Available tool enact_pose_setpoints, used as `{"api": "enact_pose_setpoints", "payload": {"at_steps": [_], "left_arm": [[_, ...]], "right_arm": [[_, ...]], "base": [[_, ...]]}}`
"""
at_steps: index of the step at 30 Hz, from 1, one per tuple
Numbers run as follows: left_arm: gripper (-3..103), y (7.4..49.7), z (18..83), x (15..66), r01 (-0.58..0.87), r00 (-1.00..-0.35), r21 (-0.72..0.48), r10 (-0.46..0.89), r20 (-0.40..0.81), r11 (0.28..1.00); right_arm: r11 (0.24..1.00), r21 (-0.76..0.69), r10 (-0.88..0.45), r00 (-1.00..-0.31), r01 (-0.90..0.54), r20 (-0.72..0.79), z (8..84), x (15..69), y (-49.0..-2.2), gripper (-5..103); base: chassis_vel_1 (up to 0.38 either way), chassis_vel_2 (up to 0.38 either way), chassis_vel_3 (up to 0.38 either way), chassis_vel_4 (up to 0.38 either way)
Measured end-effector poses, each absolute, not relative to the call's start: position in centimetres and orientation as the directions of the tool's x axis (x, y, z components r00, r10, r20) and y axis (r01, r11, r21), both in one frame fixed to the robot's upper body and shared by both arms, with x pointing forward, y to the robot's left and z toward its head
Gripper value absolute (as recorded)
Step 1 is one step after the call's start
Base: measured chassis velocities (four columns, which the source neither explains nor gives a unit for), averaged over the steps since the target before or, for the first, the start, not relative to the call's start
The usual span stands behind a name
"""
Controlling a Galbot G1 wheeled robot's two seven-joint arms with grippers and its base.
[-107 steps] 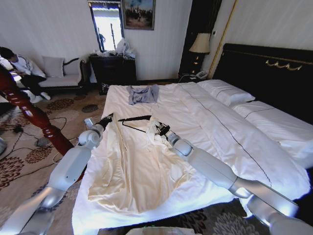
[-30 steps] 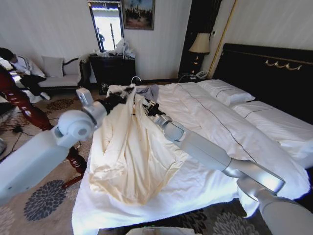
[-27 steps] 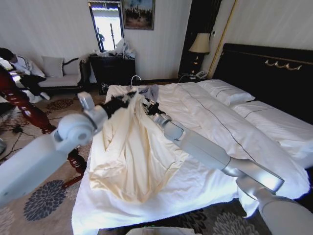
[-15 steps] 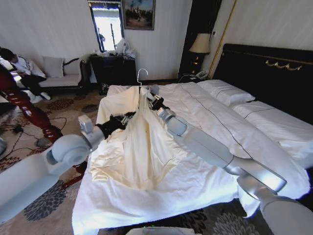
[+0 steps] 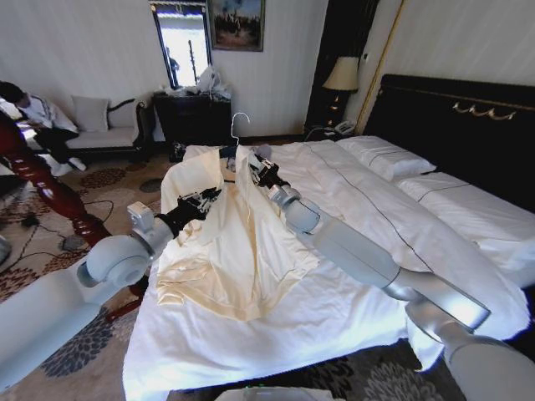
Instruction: Pick up the clothes from the bed and hang them on the clothes hanger.
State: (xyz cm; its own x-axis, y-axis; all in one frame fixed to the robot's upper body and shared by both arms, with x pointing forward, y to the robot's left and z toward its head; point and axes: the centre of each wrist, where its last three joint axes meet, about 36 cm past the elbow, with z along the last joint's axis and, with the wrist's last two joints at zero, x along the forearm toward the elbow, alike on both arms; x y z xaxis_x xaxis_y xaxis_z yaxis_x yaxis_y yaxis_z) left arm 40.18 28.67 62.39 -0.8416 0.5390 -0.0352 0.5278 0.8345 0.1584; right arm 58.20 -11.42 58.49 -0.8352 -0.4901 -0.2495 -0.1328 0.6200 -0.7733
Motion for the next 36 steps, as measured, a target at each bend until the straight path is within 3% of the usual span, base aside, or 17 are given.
{"api": "enact_pose_setpoints", "payload": {"at_steps": [2, 5, 9, 12, 17, 22, 28, 36], "left_arm": [[44, 28.6, 62.4, 39.8, 0.53, -0.839, 0.173, 0.543, -0.036, 0.83], [49, 28.4, 62.6, 39.5, 0.533, -0.835, 0.182, 0.548, -0.042, 0.826], [72, 28.5, 64.5, 38.5, 0.509, -0.841, 0.197, 0.533, -0.095, 0.838], [77, 29.0, 65.7, 38.2, 0.492, -0.844, 0.212, 0.523, -0.124, 0.844], [97, 31.1, 68.6, 37.9, 0.446, -0.85, 0.295, 0.503, -0.157, 0.845], [100, 34.8, 71.3, 38.5, 0.401, -0.871, 0.34, 0.47, -0.147, 0.85], [100, 38.7, 72.0, 40.9, 0.371, -0.897, 0.305, 0.424, -0.126, 0.877], [100, 40.9, 70.7, 43.5, 0.364, -0.915, 0.267, 0.396, -0.078, 0.892]], "right_arm": [[0.627, -0.768, -0.489, -0.834, -0.132, -0.256, 58.3, 58.1, -11.0, 23], [0.637, -0.76, -0.485, -0.834, -0.132, -0.262, 57.9, 57.9, -10.6, 23], [0.652, -0.749, -0.469, -0.839, -0.119, -0.276, 57.4, 57.7, -10.6, 23], [0.652, -0.75, -0.466, -0.838, -0.11, -0.282, 57.3, 57.7, -10.9, 23], [0.648, -0.756, -0.464, -0.835, -0.091, -0.297, 57.2, 57.8, -11.4, 23], [0.645, -0.762, -0.466, -0.821, -0.061, -0.329, 57.6, 57.8, -11.8, 23], [0.639, -0.768, -0.48, -0.797, -0.032, -0.366, 57.9, 57.4, -12.4, 23], [0.626, -0.779, -0.511, -0.756, -0.001, -0.41, 58.1, 57.0, -12.4, 23]], "base": [[0.0, 0.0, 0.0, 0.0], [0.0, 0.0, 0.0, 0.0], [0.0, 0.0, 0.0, 0.0], [0.0, 0.0, 0.0, 0.0], [0.0, 0.0, 0.0, 0.0], [0.0, 0.0, 0.0, 0.0], [0.0, 0.0, 0.0, 0.0], [0.0, 0.0, 0.0, 0.0]]}}
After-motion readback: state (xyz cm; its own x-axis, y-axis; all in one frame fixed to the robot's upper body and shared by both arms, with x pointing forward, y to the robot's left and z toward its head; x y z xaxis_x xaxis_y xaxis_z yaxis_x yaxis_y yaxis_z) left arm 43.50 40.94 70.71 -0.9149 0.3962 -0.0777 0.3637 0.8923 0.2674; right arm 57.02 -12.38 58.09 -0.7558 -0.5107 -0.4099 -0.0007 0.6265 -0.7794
